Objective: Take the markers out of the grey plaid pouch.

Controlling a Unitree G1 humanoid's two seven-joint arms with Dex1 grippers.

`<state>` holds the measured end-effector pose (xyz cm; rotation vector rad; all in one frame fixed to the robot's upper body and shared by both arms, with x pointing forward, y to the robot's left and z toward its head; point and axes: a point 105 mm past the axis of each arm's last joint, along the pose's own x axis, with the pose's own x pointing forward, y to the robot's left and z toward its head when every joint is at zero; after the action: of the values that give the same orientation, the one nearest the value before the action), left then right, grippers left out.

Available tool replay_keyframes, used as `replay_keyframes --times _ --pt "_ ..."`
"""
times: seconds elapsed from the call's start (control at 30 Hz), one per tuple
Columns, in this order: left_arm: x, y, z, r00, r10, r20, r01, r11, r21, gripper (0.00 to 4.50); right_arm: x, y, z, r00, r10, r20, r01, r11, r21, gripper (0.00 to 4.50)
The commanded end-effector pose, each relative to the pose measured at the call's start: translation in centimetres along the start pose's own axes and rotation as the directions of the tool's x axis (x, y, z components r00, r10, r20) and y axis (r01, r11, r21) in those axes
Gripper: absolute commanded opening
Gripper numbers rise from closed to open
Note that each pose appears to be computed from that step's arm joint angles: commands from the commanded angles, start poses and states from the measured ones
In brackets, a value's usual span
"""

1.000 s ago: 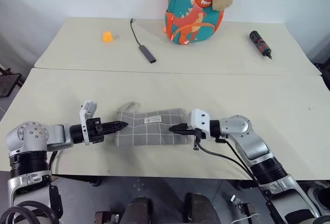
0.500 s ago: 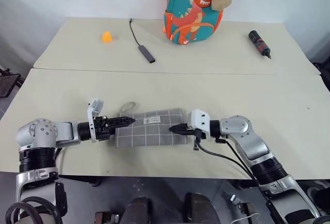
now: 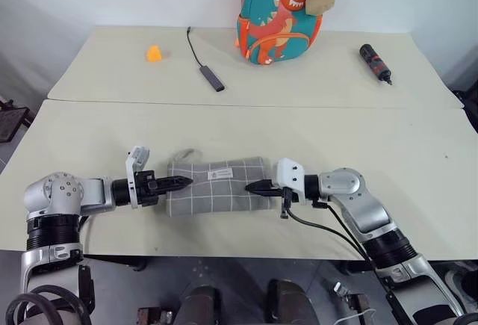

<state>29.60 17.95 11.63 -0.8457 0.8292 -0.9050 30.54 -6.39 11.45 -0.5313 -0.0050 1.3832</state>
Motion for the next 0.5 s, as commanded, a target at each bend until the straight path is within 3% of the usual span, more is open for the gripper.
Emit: replay_keyframes --times 0.03,0.13,0.17,0.23,0.33,0.47,0.5 --pt "0.7 -1.4 -0.6 0.996 -0.080 -0.026 0.081 0.996 0.037 0.02 -0.8 1.3 0.6 0.996 0.075 0.056 -0.075 0.997 0.011 0.00" --pt "0.4 -2.0 1.5 0.992 -0.084 0.093 0.056 0.959 0.278 0.02 -3.8 0.4 3.0 0.972 -0.004 0.235 -0.040 0.983 0.181 0.00" --pt "0.1 -2.4 2.3 0.984 -0.104 0.145 0.042 0.924 0.380 0.01 -5.1 0.1 3.4 0.962 -0.031 0.270 -0.037 0.969 0.244 0.18" --pt "-0.4 -3.2 3.4 0.964 -0.156 0.217 0.007 0.828 0.561 0.00 -7.5 -0.2 2.9 0.966 -0.067 0.250 -0.020 0.944 0.329 0.60" --pt "-0.1 -4.2 3.3 0.949 -0.223 0.222 -0.011 0.681 0.732 0.00 -11.3 -0.9 1.5 0.973 -0.147 0.179 0.064 0.914 0.402 1.56" --pt "1.1 -5.1 3.5 0.924 -0.302 0.236 -0.037 0.542 0.840 0.00 -15.4 -2.8 0.7 0.955 -0.270 0.124 0.186 0.868 0.460 2.96" --pt "1.9 -5.4 3.4 0.925 -0.313 0.214 -0.058 0.441 0.895 0.00 -16.5 -3.4 0.7 0.950 -0.292 0.109 0.205 0.848 0.489 3.30"
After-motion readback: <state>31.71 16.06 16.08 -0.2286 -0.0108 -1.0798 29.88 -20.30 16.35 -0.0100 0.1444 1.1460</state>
